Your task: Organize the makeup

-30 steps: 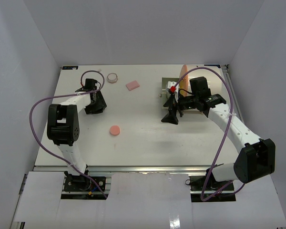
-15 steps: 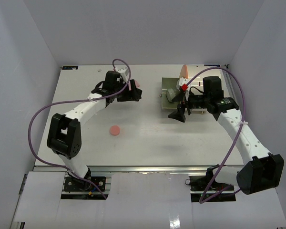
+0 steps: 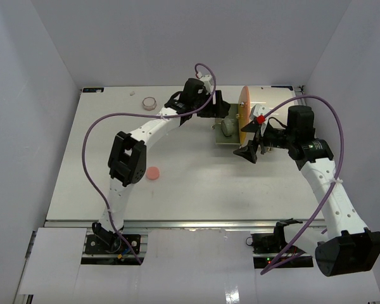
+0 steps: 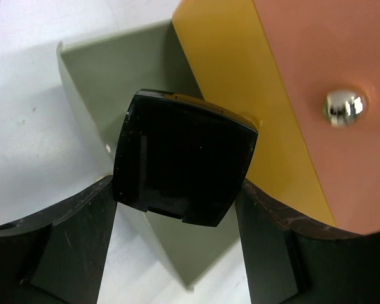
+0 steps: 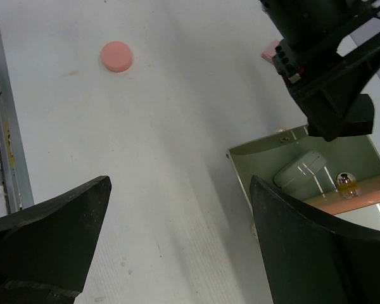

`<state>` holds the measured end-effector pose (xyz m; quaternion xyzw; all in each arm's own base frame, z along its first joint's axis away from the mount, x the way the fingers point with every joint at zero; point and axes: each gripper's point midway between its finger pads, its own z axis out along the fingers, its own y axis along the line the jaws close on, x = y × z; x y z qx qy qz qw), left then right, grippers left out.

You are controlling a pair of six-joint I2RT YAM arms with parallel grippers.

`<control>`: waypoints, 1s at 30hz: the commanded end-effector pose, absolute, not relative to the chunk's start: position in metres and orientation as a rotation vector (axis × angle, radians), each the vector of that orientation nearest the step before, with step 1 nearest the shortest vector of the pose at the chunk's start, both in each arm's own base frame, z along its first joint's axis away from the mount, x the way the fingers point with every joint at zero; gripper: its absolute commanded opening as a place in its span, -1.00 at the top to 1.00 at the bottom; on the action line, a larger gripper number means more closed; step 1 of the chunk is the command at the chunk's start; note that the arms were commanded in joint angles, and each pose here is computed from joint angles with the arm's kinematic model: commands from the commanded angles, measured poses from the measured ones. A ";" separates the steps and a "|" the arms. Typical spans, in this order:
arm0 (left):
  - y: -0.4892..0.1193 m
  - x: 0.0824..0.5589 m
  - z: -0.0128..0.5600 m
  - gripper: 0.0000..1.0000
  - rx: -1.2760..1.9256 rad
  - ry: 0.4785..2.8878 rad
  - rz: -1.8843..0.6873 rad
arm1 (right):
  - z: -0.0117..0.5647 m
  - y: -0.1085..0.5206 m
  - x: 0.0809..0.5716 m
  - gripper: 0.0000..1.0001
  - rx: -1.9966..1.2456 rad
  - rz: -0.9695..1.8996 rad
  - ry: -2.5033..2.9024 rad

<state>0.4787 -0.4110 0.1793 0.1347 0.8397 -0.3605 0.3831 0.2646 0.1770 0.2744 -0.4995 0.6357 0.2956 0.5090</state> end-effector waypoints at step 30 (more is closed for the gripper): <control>-0.339 0.464 0.294 -0.96 0.238 1.967 -0.700 | 0.263 0.172 0.279 -0.93 -1.165 0.713 1.604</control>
